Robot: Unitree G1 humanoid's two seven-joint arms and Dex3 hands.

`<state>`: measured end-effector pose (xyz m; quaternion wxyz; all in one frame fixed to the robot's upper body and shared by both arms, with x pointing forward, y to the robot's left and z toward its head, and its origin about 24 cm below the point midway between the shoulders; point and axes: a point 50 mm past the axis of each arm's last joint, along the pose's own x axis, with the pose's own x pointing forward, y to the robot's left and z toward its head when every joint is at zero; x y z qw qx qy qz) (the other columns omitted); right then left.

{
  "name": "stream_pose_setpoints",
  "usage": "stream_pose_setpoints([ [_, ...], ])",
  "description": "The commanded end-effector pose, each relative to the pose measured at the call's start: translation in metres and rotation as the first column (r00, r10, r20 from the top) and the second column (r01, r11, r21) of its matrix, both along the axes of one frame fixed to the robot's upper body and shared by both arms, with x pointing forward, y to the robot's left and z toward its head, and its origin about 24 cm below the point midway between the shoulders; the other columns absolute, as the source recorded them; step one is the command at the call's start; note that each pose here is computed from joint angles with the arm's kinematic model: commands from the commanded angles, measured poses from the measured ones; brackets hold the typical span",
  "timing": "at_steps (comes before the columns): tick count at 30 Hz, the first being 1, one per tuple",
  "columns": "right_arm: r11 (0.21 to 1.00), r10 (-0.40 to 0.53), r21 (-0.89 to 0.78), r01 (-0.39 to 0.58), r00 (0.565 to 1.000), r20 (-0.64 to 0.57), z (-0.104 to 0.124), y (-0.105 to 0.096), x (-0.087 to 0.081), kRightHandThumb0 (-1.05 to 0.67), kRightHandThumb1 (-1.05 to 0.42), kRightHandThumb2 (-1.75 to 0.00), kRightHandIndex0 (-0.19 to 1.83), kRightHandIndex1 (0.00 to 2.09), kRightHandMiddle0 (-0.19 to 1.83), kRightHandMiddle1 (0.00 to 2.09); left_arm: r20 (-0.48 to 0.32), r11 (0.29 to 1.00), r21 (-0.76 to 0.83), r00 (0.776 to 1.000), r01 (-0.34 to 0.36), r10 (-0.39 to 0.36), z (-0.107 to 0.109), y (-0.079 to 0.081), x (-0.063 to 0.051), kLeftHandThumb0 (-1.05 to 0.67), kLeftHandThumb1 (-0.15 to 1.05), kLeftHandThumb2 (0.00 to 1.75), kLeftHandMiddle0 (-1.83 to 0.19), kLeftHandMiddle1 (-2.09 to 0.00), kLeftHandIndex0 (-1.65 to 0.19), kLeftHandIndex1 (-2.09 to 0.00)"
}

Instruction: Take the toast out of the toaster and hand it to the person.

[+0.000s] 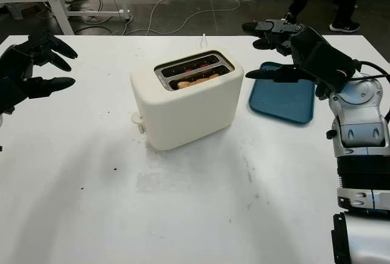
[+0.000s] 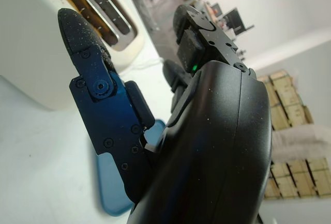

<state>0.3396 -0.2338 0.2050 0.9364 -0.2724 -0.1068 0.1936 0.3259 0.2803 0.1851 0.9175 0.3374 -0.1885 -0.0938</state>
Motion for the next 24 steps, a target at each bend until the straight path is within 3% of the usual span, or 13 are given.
stream_pose_setpoints([
  [1, 1.0, 0.0, 0.002, 0.0, 1.0, 0.008, 0.0022, -0.0008, -0.0009, -0.67, -0.72, 0.0, 0.01, 0.81, 0.44, 0.0, 0.001, 1.0, -0.005, 1.0, -0.004, 0.004, 0.0005, 0.0014, -0.001, -1.05, 0.92, 0.11, -0.22, -1.52, -0.19, -1.42],
  [24, 1.0, -0.001, 0.002, 0.001, 1.0, 0.01, 0.0036, 0.0009, -0.0003, -0.67, -0.71, 0.0, 0.01, 0.82, 0.45, 0.0, 0.005, 1.0, -0.011, 1.0, -0.002, 0.002, 0.0017, 0.0013, -0.0008, -1.05, 0.92, 0.11, -0.22, -1.52, -0.21, -1.41],
])
